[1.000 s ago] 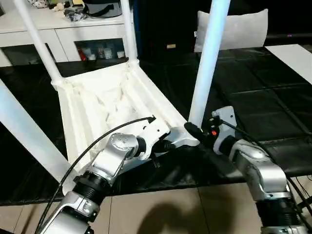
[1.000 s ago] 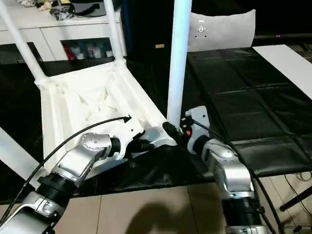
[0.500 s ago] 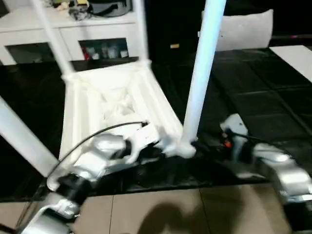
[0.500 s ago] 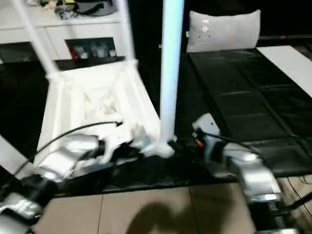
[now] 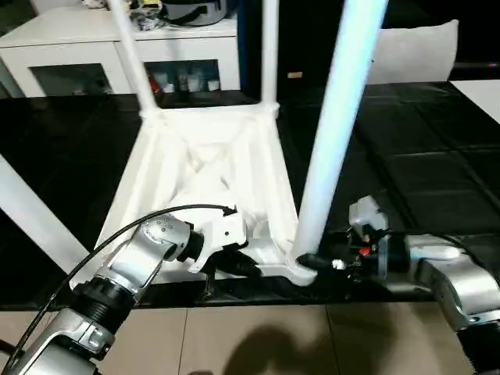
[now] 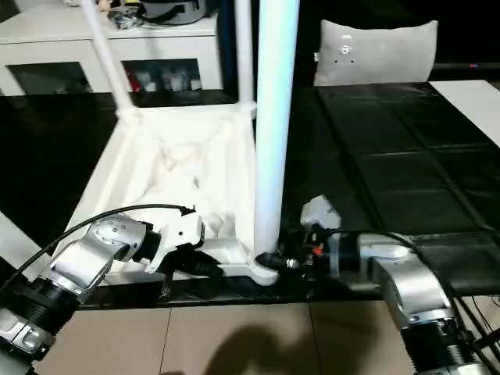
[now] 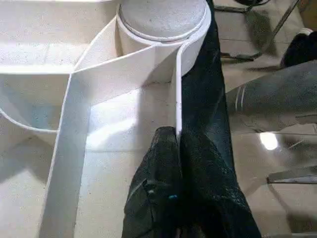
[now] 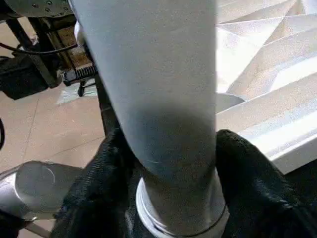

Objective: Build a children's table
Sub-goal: Rotate leg to tighten

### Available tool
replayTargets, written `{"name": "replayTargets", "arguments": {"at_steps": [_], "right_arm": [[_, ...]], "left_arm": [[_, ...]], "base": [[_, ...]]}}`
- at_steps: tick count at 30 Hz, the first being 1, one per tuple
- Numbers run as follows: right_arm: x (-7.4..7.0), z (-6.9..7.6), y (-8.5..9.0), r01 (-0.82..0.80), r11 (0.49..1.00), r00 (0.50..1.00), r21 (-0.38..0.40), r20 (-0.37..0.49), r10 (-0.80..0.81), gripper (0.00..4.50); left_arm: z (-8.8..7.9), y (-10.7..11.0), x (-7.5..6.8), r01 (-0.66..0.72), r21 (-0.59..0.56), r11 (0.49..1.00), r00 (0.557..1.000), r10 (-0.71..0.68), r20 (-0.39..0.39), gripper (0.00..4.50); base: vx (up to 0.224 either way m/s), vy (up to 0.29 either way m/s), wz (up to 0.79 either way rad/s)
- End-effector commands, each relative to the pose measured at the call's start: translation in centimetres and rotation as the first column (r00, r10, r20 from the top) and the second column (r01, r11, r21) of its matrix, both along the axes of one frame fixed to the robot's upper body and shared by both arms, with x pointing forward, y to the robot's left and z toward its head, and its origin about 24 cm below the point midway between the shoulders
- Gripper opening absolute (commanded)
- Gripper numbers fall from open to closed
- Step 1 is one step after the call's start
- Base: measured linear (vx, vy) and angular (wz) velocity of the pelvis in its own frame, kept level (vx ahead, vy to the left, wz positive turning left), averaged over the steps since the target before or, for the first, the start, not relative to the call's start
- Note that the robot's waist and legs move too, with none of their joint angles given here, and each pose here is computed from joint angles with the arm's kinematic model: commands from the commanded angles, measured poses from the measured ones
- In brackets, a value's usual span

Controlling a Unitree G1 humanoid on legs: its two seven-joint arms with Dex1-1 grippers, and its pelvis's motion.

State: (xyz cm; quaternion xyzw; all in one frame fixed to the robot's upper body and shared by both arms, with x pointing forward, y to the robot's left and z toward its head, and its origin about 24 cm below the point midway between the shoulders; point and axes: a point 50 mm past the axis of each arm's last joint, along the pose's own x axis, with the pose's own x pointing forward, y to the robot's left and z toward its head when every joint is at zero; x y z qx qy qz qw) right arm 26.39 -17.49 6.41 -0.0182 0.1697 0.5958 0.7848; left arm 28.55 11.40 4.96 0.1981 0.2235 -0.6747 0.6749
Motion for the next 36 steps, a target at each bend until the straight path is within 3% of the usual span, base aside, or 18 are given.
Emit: {"name": "replayTargets", "arguments": {"at_steps": [1, 2, 10, 11, 16, 17, 20, 21, 22, 24, 27, 28, 29, 31, 36], "right_arm": [[-0.1, 0.2, 0.5, -0.051, 0.999, 0.999, 0.019, -0.011, 0.051, 2.33], [-0.2, 0.2, 0.5, -0.056, 0.998, 0.998, 0.023, -0.015, 0.056, 2.15], [-0.6, 0.2, 0.8, -0.024, 0.998, 0.999, 0.055, -0.029, 0.025, 1.99], [-0.5, -0.1, 1.1, 0.047, 0.998, 0.998, 0.046, -0.038, -0.045, 1.98], [-0.3, -0.7, 1.5, 0.140, 0.990, 0.990, -0.006, -0.028, -0.140, 1.97], [0.7, -0.8, 2.3, 0.295, 0.956, 0.955, 0.007, -0.032, -0.295, 1.97], [1.7, -0.8, 3.2, 0.428, 0.904, 0.903, 0.005, -0.017, -0.428, 1.95], [2.5, -0.8, 3.5, 0.516, 0.856, 0.857, -0.024, 0.024, -0.515, 1.95], [2.5, -0.9, 3.5, 0.525, 0.851, 0.851, -0.026, 0.025, -0.524, 1.95], [3.3, -1.0, 4.2, 0.618, 0.785, 0.786, -0.046, 0.027, -0.617, 1.95], [3.5, -1.0, 4.8, 0.615, 0.788, 0.787, -0.032, 0.082, -0.612, 1.95], [3.5, -1.0, 4.7, 0.622, 0.782, 0.781, -0.015, 0.076, -0.620, 1.95], [3.5, -1.0, 4.7, 0.628, 0.778, 0.776, -0.004, 0.069, -0.627, 2.29], [3.5, -0.9, 4.6, 0.634, 0.773, 0.772, 0.016, 0.061, -0.633, 2.29], [3.0, -0.2, 3.6, 0.571, 0.819, 0.817, 0.065, 0.059, -0.574, 2.29]], "left_arm": [[0.0, -0.6, -0.5, 0.055, -0.001, 0.998, 0.998, -0.055, -0.007, 0.00], [0.0, -0.6, -0.5, 0.054, -0.001, 0.999, 0.998, -0.054, -0.008, 0.00], [0.0, -0.7, -0.2, -0.005, -0.016, 1.000, 1.000, 0.005, -0.004, 0.00], [-0.2, -0.8, 0.4, -0.079, 0.004, 0.997, 0.997, 0.079, 0.018, 0.00], [-0.2, -1.4, 1.2, -0.176, -0.021, 0.984, 0.984, 0.177, 0.033, 0.00], [0.1, -2.4, 1.8, -0.252, -0.068, 0.965, 0.967, 0.255, 0.028, 0.00], [0.2, -3.7, 2.2, -0.312, -0.095, 0.945, 0.949, 0.315, 0.026, 0.00], [0.0, -4.3, 2.5, -0.364, -0.094, 0.927, 0.929, 0.368, 0.035, 0.00], [0.0, -4.3, 2.6, -0.369, -0.093, 0.925, 0.927, 0.373, 0.036, 0.00], [-0.2, -5.3, 3.0, -0.445, -0.102, 0.890, 0.892, 0.451, 0.043, 0.00], [-0.1, -5.9, 3.1, -0.462, -0.116, 0.879, 0.881, 0.470, 0.048, 0.00], [0.0, -6.0, 3.1, -0.456, -0.120, 0.882, 0.885, 0.464, 0.050, 0.00], [0.0, -6.0, 3.0, -0.451, -0.123, 0.884, 0.887, 0.459, 0.051, 0.00], [0.1, -5.9, 3.0, -0.435, -0.123, 0.892, 0.893, 0.445, 0.066, 0.00], [-0.1, -4.8, 2.8, -0.397, -0.114, 0.911, 0.909, 0.408, 0.089, 0.00]], "base": [[0.000, 0.000, 0.00], [0.000, 0.000, 0.00], [0.000, 0.000, 0.00], [0.000, 0.000, 0.00], [0.000, 0.000, 0.00], [0.000, 0.000, 0.00], [0.000, 0.000, 0.00], [0.000, 0.000, 0.00], [0.000, 0.000, 0.00], [0.000, 0.000, 0.00], [0.000, 0.000, 0.00], [0.000, 0.000, 0.00], [0.000, 0.000, 0.00], [0.000, 0.000, 0.00], [0.000, 0.000, 0.00]]}}
